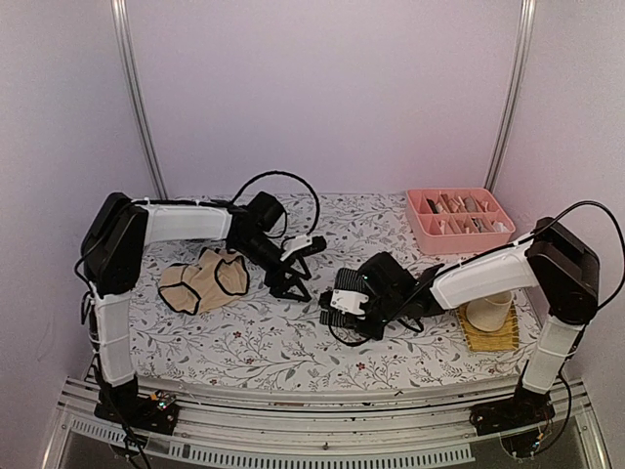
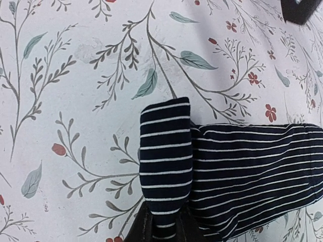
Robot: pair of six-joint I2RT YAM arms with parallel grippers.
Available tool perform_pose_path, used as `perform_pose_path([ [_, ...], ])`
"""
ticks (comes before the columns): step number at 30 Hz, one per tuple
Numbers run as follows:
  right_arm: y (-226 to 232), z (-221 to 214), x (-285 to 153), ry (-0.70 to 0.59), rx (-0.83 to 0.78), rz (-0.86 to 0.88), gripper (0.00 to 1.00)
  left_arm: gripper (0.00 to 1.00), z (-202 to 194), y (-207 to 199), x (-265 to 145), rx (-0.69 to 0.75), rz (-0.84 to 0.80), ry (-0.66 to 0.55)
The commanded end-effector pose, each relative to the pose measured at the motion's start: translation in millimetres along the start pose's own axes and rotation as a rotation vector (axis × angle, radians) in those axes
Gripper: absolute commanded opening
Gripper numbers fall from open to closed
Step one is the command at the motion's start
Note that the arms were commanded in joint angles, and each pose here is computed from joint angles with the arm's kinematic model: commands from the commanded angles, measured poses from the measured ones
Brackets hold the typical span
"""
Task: Roll the underwear
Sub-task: Roll the underwear at the center of the board.
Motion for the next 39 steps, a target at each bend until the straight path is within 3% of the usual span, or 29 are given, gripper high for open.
perform_pose_path([
  [1, 11.9, -9.0, -10.0, 0.038, 0.152, 0.206, 0.04, 0.97, 14.4, 5.0, -21.3, 0.139, 0.168, -0.117],
  [9, -0.5, -18.3, -0.3, 0.107, 0.340, 0.361, 0.04, 0.99, 21.1, -17.2, -30.0, 0.322, 0.251, -0.213],
  [14, 4.6, -14.4, 1.9, 0.109, 0.397, 0.478, 0.04, 0.98, 12.8, -36.5, -2.7, 0.448, 0.289, -0.135],
  [18, 4.2, -16.2, 3.7, 0.117, 0.446, 0.545, 0.04, 0.86, 10.1, -60.0, 17.6, 0.591, 0.338, -0.080],
  [23, 6.4, -24.3, 9.7, 0.145, 0.526, 0.637, 0.04, 0.71, 10.0, -71.4, 32.9, 0.666, 0.382, -0.039],
  [31, 4.7, -25.1, 15.7, 0.177, 0.572, 0.677, 0.05, 0.69, 9.3, -69.3, 59.0, 0.748, 0.502, 0.063],
  [35, 4.9, -24.1, 15.1, 0.175, 0.573, 0.683, 0.05, 0.58, 4.9, -69.9, 68.3, 0.793, 0.530, 0.097],
  [39, 5.8, -24.5, 14.6, 0.179, 0.572, 0.691, 0.05, 0.57, -3.4, -72.6, 75.9, 0.824, 0.527, 0.122],
])
Point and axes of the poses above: each gripper's point midway between its finger pads, its own x axis out along the fingers, its own y axis along the line the jaws close on, z = x × y, the point moved 3 cm from there along -x, back along the fingers, and after that the axes turned 7 degrees about x, right-handed, at the moved point
